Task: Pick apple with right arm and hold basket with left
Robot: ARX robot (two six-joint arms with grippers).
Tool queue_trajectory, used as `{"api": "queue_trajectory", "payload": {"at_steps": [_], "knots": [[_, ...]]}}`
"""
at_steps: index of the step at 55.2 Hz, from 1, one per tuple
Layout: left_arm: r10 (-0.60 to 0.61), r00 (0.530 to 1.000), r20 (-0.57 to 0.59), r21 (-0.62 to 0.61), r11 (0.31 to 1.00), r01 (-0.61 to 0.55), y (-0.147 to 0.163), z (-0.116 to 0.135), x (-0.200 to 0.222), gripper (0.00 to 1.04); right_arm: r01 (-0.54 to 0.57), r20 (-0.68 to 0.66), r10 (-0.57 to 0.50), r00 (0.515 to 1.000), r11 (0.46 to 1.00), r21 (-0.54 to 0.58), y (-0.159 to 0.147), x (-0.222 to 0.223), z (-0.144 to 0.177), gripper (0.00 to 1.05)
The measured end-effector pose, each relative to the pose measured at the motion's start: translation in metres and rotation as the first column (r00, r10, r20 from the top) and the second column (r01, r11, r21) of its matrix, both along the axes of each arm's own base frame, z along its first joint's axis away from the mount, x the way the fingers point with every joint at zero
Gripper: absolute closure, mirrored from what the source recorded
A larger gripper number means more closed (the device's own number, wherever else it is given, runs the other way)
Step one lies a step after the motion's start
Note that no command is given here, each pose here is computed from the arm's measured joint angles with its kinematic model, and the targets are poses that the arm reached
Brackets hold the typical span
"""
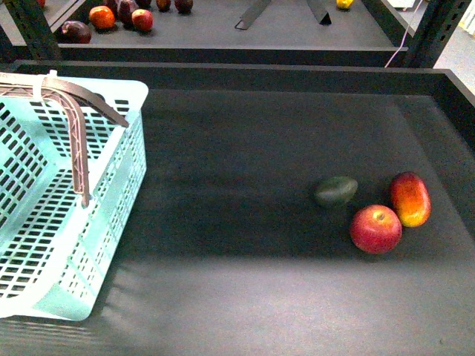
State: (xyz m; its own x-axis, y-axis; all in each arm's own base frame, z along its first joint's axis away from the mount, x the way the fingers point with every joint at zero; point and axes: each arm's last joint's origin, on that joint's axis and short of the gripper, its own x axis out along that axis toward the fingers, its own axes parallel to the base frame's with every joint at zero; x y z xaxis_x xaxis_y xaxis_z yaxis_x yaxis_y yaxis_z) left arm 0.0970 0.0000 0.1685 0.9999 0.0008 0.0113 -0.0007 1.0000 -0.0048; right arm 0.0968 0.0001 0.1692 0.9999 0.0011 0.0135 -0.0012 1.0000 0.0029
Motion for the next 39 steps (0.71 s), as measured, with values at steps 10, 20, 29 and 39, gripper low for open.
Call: {"api": "queue_trajectory", "payload": {"at_steps": [10,20,29,39], "knots": [[0.0,1.0,0.0,0.0,1.0,0.0,0.0,0.0,0.0,0.07,0.0,0.0,0.0,1.0,1.0,0.0,0.0,0.0,0.0,0.09],[0.0,1.0,0.0,0.0,1.0,0.0,0.0,0.0,0.0,0.07,0.0,0.0,0.0,1.0,1.0,0.0,0.0,0.0,0.0,0.09],[0.0,1.0,0.0,0.0,1.0,0.0,0.0,0.0,0.0,0.07,0.0,0.0,0.0,1.0,1.0,0.0,0.0,0.0,0.0,0.09],[-0.107,0.982,-0.157,-0.169,0.982,0.08,-0.0002,-0.0018,0.0003,0.07,0.001,0.0,-0.001,1.0,1.0,0.0,0.0,0.0,0.0,0.09]]}}
